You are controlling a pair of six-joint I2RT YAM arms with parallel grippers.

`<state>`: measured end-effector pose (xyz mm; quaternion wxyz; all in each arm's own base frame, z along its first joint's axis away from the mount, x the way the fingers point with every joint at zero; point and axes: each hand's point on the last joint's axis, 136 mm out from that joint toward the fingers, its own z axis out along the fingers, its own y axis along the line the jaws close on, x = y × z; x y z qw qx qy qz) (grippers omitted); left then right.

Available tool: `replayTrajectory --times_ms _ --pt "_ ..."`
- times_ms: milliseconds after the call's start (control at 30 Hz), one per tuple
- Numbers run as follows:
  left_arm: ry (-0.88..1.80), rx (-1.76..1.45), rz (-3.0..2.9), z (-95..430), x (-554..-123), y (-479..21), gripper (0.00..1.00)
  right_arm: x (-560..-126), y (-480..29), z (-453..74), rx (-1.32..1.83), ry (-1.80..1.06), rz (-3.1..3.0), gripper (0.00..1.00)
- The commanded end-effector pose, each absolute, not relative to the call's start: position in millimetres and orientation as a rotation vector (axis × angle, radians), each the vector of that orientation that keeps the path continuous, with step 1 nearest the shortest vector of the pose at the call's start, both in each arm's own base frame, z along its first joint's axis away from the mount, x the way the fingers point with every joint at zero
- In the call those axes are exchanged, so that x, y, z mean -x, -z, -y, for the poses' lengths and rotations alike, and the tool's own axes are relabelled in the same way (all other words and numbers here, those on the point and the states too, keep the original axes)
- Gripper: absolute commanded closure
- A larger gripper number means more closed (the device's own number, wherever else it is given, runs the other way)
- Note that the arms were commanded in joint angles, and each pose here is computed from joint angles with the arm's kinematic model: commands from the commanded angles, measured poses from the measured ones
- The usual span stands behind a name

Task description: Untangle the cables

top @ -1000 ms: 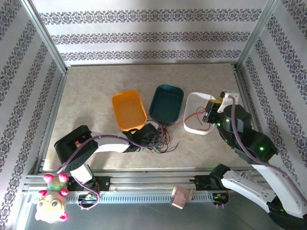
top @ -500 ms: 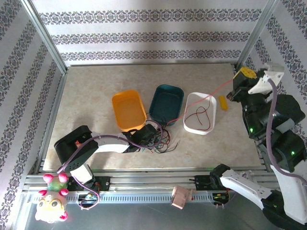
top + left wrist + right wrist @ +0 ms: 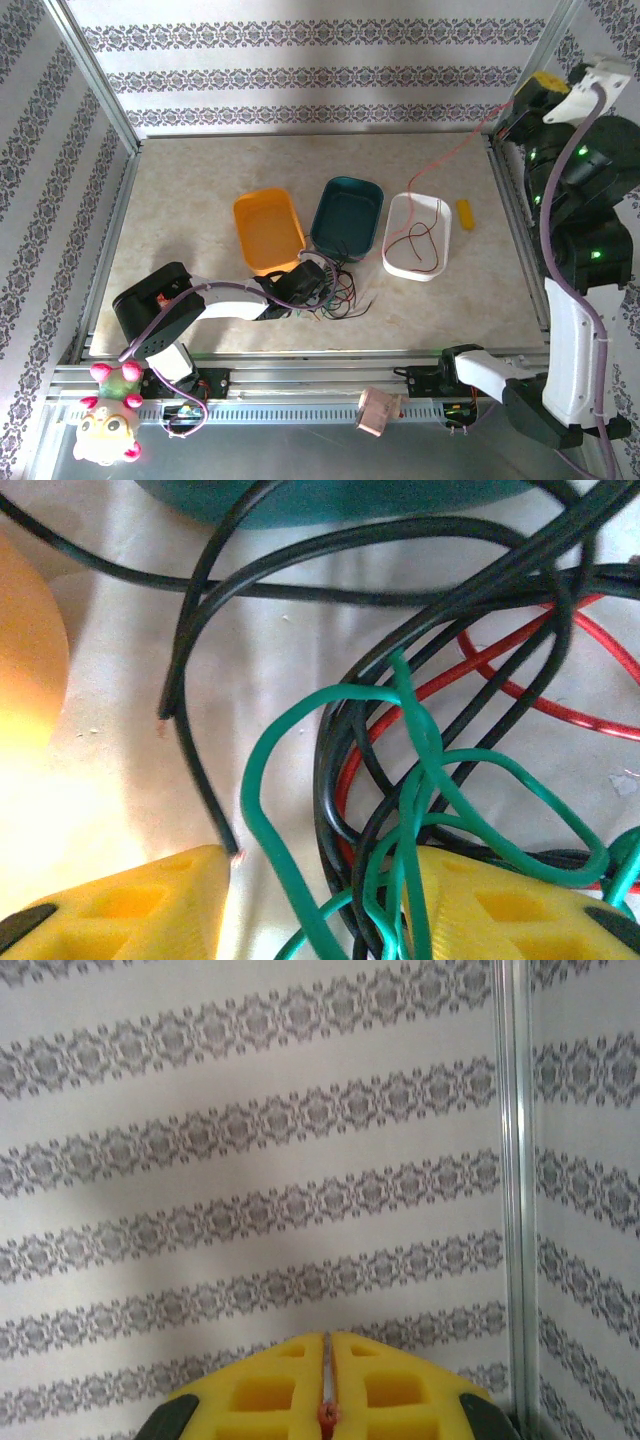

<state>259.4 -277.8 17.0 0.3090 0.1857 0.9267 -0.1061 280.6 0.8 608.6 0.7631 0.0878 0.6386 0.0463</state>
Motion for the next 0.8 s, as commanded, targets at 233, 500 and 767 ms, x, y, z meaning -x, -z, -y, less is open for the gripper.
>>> replayTrajectory --times_ms 233,500,767 --pt "0.062 -0.567 -2.657 227.0 -223.0 38.0 0.44 -277.5 -658.2 -8.2 -0.126 -0.185 -1.285 1.0" --pt "0.071 -0.57 -2.649 228.9 -224.1 35.9 0.41 -301.1 -616.9 10.2 -0.168 -0.092 -1.388 1.0" --pt "0.073 -0.581 -2.639 232.1 -226.7 33.6 0.39 -333.5 -526.4 32.2 -0.23 0.03 -1.582 1.0"
